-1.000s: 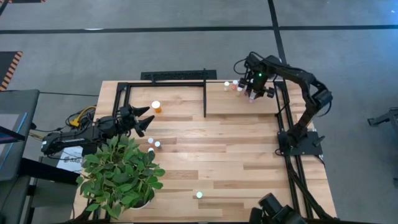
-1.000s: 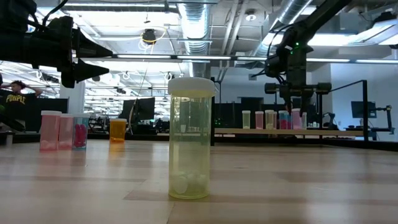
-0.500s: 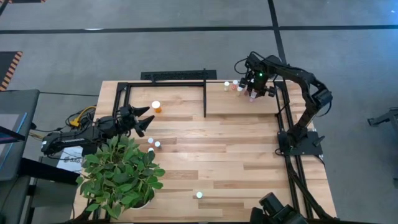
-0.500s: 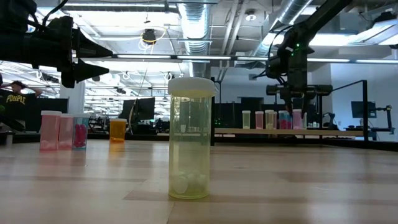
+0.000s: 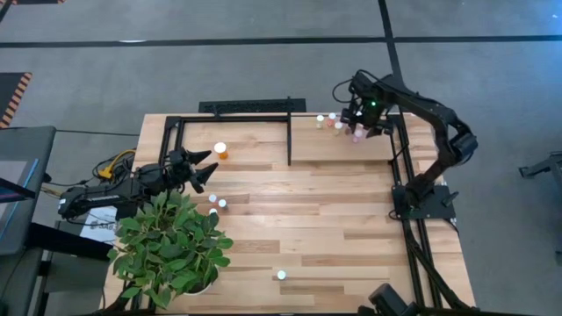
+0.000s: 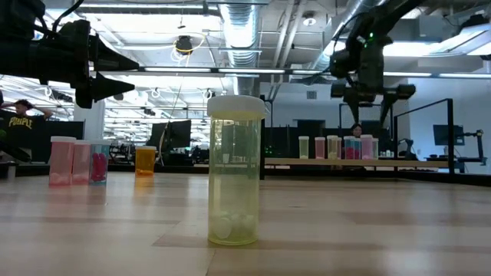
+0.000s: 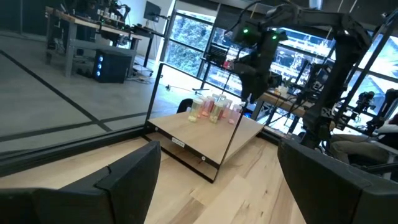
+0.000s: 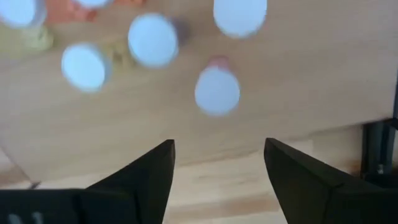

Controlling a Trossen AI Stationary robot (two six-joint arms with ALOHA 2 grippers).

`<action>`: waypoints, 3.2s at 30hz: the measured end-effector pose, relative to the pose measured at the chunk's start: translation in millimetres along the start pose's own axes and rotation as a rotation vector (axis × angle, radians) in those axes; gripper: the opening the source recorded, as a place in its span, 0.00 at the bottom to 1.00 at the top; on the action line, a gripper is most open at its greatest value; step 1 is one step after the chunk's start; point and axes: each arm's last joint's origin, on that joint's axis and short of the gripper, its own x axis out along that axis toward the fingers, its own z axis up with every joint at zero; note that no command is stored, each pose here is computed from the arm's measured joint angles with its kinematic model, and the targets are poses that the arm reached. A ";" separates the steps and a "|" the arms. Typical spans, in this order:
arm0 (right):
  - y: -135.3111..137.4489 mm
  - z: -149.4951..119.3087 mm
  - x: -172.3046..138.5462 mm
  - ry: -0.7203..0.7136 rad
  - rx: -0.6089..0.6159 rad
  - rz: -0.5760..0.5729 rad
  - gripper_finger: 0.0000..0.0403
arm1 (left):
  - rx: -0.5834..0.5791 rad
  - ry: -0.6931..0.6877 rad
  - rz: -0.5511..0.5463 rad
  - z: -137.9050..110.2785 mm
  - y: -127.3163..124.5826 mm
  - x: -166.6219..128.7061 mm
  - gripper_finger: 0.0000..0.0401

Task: Pick and place medicine bottles onto shelf by color
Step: Put the yellow pill bottle on the shelf

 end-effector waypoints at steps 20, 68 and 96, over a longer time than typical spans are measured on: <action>35.6 -125.9 -8.0 -0.001 -0.263 -0.110 0.67 | 0.000 0.000 0.000 0.0 0.0 0.0 0.78; 109.1 -502.4 75.4 0.168 -1.236 0.105 0.67 | 0.000 0.001 0.000 0.0 -0.1 0.1 0.78; 130.8 -501.0 108.6 0.099 -1.280 0.170 0.67 | 0.001 0.001 0.000 -0.1 0.0 0.1 0.78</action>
